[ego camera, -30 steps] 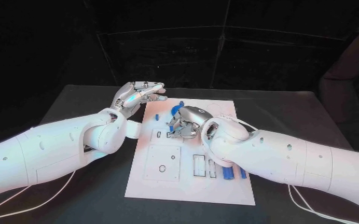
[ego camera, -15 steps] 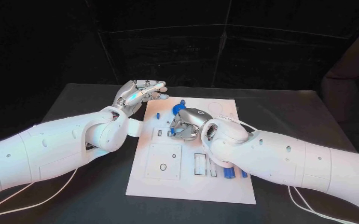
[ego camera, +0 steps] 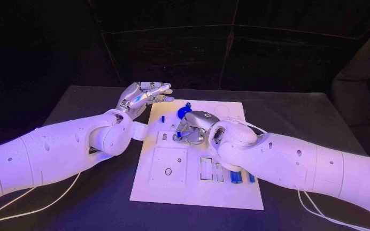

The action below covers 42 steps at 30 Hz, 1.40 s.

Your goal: Assemble the parts on the task board

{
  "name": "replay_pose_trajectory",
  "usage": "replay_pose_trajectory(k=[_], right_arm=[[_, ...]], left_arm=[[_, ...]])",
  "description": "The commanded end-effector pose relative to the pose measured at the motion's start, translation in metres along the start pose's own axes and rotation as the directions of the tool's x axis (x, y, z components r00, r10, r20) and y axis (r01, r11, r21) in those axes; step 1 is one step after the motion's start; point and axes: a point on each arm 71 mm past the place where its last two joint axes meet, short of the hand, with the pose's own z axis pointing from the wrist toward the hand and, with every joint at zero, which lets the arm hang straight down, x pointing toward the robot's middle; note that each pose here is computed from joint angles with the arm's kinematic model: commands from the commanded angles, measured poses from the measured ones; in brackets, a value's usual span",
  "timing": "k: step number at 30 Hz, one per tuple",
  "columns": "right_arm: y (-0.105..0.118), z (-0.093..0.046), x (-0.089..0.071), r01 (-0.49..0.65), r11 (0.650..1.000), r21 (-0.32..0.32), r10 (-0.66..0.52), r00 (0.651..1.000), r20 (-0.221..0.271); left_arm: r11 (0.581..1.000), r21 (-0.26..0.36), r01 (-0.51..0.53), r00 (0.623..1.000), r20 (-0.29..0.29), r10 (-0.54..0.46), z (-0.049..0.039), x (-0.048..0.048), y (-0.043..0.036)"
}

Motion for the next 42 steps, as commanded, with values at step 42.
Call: replay_pose_trajectory(k=[42], right_arm=[[-0.0017,-0.0012,0.0019,0.032,0.999,0.017,-0.032,0.999,0.034]], left_arm=[[1.0,0.006,0.002,1.0,-0.022,-0.002,0.0012,0.0017,-0.0011]])
